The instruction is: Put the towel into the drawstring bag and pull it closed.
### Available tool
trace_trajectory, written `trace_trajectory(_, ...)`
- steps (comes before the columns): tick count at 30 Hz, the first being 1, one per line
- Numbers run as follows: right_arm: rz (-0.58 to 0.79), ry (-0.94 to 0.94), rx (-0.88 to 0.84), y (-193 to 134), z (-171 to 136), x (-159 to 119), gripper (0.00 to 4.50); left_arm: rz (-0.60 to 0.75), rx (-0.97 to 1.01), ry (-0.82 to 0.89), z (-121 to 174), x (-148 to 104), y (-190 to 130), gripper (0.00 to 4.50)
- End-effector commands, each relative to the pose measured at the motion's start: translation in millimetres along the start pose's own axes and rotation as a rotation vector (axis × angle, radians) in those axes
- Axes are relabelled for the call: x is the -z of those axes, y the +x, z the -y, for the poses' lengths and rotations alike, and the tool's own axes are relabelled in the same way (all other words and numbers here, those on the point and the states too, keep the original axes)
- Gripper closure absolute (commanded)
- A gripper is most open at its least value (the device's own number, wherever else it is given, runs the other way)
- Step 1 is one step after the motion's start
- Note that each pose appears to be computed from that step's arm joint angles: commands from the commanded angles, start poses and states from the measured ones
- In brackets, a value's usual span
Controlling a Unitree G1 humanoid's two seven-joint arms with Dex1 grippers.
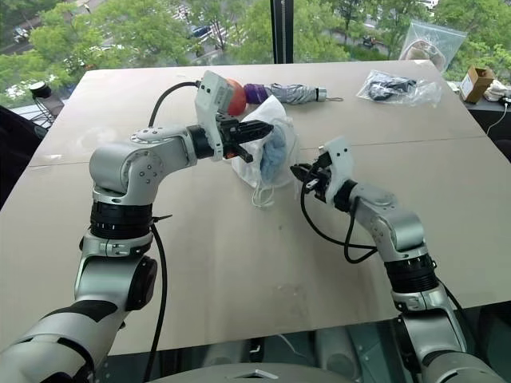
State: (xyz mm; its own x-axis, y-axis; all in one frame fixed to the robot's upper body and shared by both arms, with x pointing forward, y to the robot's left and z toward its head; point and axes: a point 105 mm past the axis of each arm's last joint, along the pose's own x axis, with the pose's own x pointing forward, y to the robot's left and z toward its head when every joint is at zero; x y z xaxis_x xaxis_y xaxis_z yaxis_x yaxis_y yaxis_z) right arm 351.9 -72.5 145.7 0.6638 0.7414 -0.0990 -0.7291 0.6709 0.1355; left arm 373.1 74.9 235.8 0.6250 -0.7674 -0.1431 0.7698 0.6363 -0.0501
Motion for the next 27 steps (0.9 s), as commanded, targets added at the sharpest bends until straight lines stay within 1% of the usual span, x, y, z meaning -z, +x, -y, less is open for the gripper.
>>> trace_trajectory(1,0.043,-0.028,0.011,-6.3,0.9,-12.9,2.76,0.029,0.006,0.029,3.6,-7.7,-1.1,4.50)
trace_trajectory(2,0.041,-0.020,0.006,-6.1,0.5,-11.8,2.31,0.029,0.005,0.028,3.6,-7.6,-1.0,4.50)
trace_trajectory(4,0.040,-0.006,-0.004,-5.7,-1.0,-10.2,1.24,0.029,0.005,0.028,3.9,-7.4,-0.9,4.50)
trace_trajectory(5,0.042,0.004,-0.011,-4.7,-2.0,-9.2,0.98,0.028,0.005,0.027,3.9,-6.9,-0.7,4.50)
trace_trajectory(13,0.069,0.023,-0.015,3.5,-3.8,-8.4,0.98,0.019,0.004,0.028,4.4,-4.5,-0.6,4.50)
trace_trajectory(16,0.076,0.018,0.004,5.1,-1.5,-8.9,1.75,0.017,0.006,0.030,5.6,-4.0,0.3,4.50)
trace_trajectory(20,0.077,0.012,0.019,3.8,0.6,-8.8,3.76,0.018,0.005,0.029,4.9,-4.5,0.7,4.50)
trace_trajectory(21,0.079,0.014,0.020,3.1,1.0,-9.0,4.18,0.018,0.006,0.029,5.1,-4.1,1.1,4.50)
trace_trajectory(22,0.083,0.021,0.021,2.6,1.4,-9.3,4.44,0.018,0.007,0.027,5.4,-3.6,1.6,4.50)
trace_trajectory(25,0.101,0.049,0.025,1.7,2.5,-11.6,4.44,0.015,0.010,0.025,6.3,-1.9,3.1,4.50)
trace_trajectory(27,0.142,0.098,0.009,1.8,0.0,-17.6,4.44,0.015,0.011,0.024,6.9,-1.6,3.7,4.50)
